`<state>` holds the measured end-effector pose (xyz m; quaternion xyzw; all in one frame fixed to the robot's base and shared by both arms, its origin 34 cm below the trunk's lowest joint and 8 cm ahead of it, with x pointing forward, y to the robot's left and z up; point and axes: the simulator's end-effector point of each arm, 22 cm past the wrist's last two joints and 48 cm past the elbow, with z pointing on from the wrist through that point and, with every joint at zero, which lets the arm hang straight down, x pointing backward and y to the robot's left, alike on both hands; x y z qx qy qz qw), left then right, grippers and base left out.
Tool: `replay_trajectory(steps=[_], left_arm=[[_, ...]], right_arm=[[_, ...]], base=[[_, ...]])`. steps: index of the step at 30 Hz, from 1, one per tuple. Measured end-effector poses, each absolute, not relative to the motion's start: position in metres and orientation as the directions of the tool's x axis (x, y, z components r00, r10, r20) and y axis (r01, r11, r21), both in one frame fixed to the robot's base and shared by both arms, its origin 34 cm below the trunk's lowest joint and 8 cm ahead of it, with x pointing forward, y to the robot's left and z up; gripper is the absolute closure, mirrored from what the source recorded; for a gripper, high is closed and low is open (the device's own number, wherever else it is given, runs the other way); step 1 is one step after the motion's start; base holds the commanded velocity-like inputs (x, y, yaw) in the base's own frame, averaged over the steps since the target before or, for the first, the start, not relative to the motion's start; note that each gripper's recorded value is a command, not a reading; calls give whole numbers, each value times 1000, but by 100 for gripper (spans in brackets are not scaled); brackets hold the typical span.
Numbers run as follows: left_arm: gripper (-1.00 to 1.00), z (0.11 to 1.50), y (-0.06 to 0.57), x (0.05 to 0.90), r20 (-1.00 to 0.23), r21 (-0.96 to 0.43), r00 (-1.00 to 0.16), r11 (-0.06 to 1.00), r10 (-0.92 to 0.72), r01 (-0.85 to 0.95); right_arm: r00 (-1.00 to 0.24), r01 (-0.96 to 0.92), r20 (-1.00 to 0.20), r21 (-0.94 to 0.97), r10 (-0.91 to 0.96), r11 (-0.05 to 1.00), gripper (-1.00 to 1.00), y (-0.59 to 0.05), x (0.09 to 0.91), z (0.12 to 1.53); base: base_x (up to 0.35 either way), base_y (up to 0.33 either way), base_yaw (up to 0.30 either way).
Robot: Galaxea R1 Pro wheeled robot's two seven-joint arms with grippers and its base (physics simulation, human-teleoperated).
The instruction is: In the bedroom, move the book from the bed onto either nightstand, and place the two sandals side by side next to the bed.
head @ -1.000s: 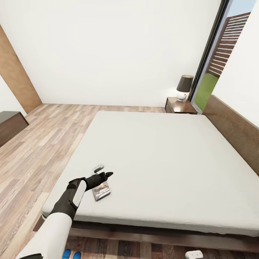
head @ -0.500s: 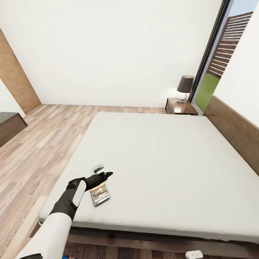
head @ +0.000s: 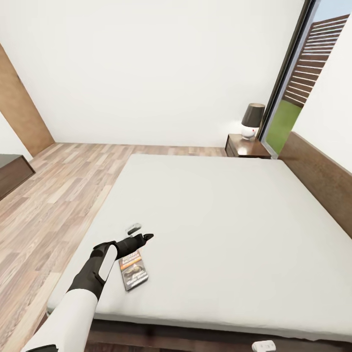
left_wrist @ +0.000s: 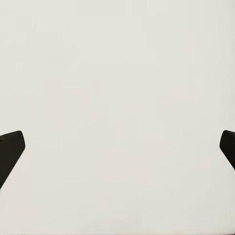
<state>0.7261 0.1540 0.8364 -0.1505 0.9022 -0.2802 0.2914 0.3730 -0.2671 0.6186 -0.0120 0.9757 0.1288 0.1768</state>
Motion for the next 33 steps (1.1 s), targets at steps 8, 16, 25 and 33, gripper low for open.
replay_trajectory(steps=[8,16,25,33], left_arm=[[-100,837,153,726,-442,-593,-785,798,-435,-108],[-100,836,154,726,-442,-593,-785,798,-435,-108],[-100,836,156,726,-442,-590,-784,800,-437,-113],[-100,826,176,725,-445,-528,-780,832,-441,-169]], right_arm=[[-937,-69,-349,247,22,967,-100,-267,373,619],[-937,-69,-348,248,23,966,-100,-267,373,619],[-937,-69,-348,248,22,966,-100,-267,373,619],[-937,-70,-348,248,22,966,-100,-267,373,619]], base=[[125,0,0],[47,0,0],[0,0,0],[0,0,0]])
